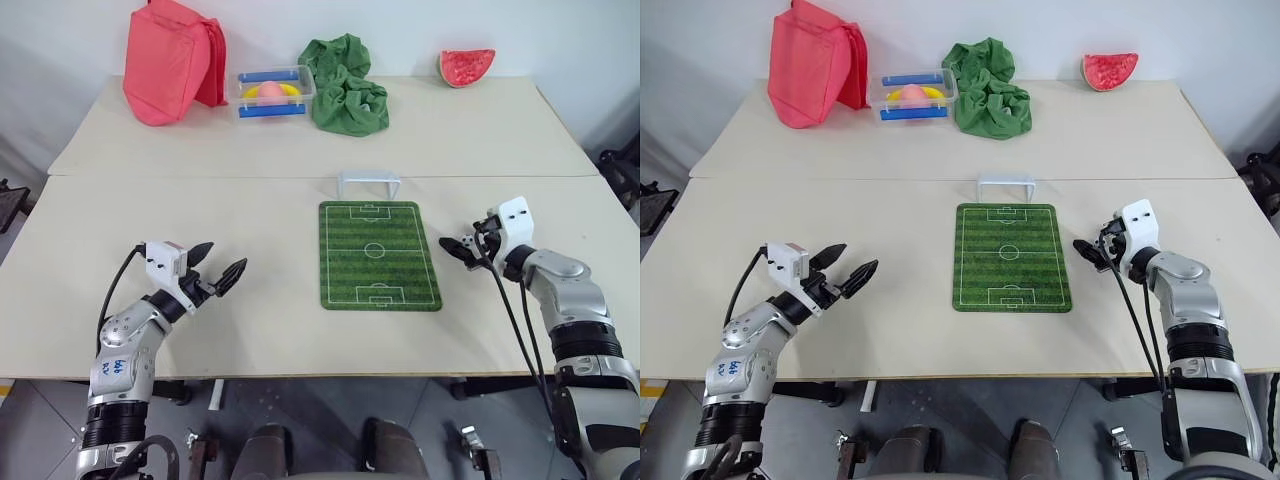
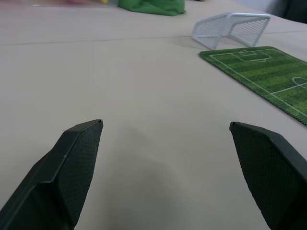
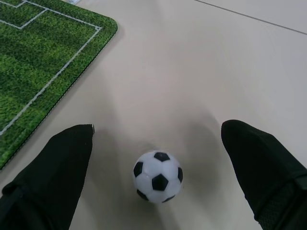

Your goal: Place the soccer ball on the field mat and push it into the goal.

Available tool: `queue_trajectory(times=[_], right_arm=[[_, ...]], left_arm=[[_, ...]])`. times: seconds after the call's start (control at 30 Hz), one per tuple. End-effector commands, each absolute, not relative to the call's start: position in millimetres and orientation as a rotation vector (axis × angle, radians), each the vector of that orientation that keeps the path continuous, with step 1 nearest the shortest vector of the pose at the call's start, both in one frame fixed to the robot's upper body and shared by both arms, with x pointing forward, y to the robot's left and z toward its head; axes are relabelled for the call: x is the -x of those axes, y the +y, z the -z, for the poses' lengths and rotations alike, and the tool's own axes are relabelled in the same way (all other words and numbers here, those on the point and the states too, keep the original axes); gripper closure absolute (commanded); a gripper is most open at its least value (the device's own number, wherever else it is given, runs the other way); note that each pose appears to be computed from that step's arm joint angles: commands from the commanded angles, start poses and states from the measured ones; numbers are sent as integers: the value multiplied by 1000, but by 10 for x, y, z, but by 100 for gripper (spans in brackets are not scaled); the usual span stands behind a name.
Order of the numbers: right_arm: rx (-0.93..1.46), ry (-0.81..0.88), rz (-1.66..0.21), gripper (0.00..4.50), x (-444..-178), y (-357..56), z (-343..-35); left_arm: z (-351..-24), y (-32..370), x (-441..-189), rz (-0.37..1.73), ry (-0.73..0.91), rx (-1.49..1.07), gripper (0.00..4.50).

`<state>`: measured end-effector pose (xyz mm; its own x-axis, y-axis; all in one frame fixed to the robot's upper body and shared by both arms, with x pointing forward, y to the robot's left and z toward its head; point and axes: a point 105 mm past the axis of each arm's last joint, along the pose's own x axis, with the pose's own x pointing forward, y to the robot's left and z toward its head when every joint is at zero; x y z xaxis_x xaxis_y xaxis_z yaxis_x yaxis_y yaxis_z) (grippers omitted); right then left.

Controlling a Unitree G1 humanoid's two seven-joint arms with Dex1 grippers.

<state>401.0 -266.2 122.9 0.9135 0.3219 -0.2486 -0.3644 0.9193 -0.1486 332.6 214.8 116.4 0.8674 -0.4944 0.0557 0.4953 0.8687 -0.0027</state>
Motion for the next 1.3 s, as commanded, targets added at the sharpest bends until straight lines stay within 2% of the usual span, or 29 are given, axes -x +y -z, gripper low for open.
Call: queue_trajectory(times=[0.03,0.27,0.3,0.4,0.6,0.67,0.8,0.93,1.07,1.17,1.3], right_arm=[[175,268,-339,3,-3926,-2762,-1121],[129,302,-371,3,-3829,-2733,-1053],[135,292,-373,20,-3821,-2728,-1060],[146,269,-374,95,-3808,-2722,-1083],[179,217,-398,313,-3772,-2675,-1248],[193,175,-419,367,-3769,-2623,-1410],[236,114,-489,367,-3749,-2451,-1666],[263,102,-710,367,-3608,-1994,-1811],[365,173,-1107,367,-3270,-1319,-1634],[414,202,-1219,367,-3225,-1166,-1554],[473,225,-1324,367,-3235,-1036,-1471]], left_arm=[[-1286,2164,-3297,517,-95,4,0],[-1323,2191,-3321,522,-95,-2,0],[-1331,2192,-3328,525,-96,-5,0],[-1344,2189,-3334,531,-98,-9,0],[-1344,2144,-3299,577,-93,-18,0],[-1344,2108,-3284,611,-87,-20,0],[-1360,2023,-3240,695,-77,-26,0],[-1330,1842,-3140,851,-49,-31,0],[-1249,1625,-3025,1030,-28,-102,0],[-1308,1594,-3070,1041,-82,-120,0],[-1287,1523,-2997,1106,-117,-158,0]])
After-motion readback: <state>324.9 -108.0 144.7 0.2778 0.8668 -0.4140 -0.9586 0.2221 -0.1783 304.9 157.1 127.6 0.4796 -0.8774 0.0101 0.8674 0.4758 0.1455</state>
